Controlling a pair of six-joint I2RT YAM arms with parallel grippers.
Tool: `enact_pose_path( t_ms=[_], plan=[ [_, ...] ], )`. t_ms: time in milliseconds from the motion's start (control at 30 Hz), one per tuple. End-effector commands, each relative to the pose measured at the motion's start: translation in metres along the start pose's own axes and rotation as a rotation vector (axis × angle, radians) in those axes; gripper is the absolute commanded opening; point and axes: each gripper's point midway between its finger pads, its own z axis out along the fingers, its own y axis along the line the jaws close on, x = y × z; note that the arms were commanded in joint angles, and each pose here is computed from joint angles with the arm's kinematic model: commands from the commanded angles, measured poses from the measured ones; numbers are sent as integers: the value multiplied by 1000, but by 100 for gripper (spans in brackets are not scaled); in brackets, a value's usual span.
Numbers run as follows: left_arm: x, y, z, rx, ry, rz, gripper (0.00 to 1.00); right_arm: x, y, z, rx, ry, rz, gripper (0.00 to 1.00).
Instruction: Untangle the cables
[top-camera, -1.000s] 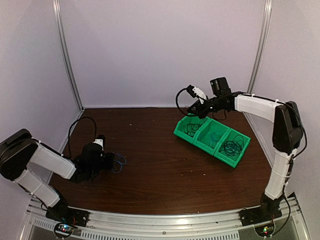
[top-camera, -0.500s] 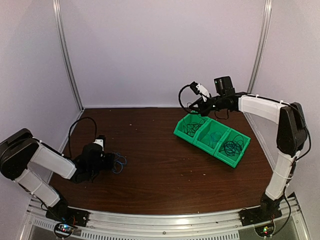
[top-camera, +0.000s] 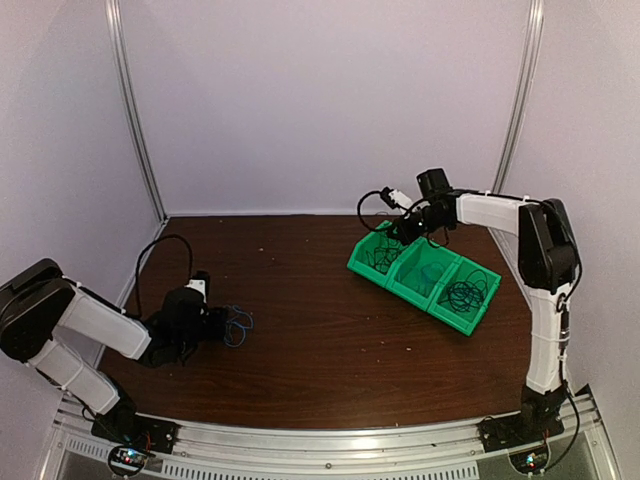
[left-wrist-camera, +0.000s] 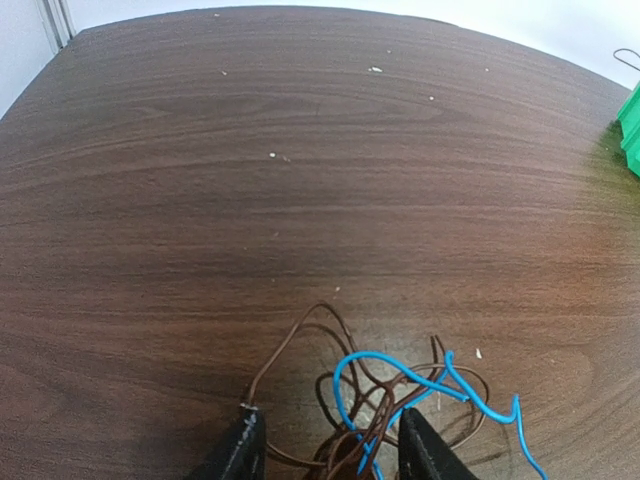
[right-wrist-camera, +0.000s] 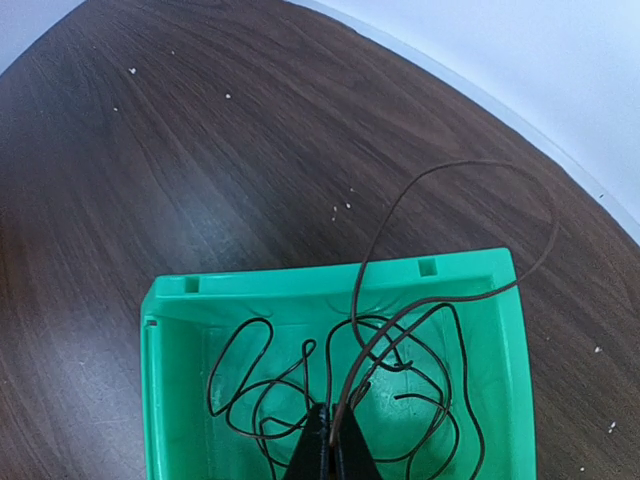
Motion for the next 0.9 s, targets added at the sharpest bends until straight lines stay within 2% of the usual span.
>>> enact_pose_path(
  t_ms=[0, 267, 633, 867],
  plan=[
    [-18, -5, -1, 12, -40, -12, 46, 12, -8, 10, 58, 82, 13, 0],
    [-35, -5, -10, 6, -81, 9, 51, 21, -5, 0, 128, 141, -17, 0],
    [-45, -5, -12, 1, -109, 1, 52, -11, 64, -59, 17, 55, -109, 0],
    [-39, -8, -8, 17, -99, -20, 52, 10, 63, -59, 17, 150, -98, 0]
  ],
)
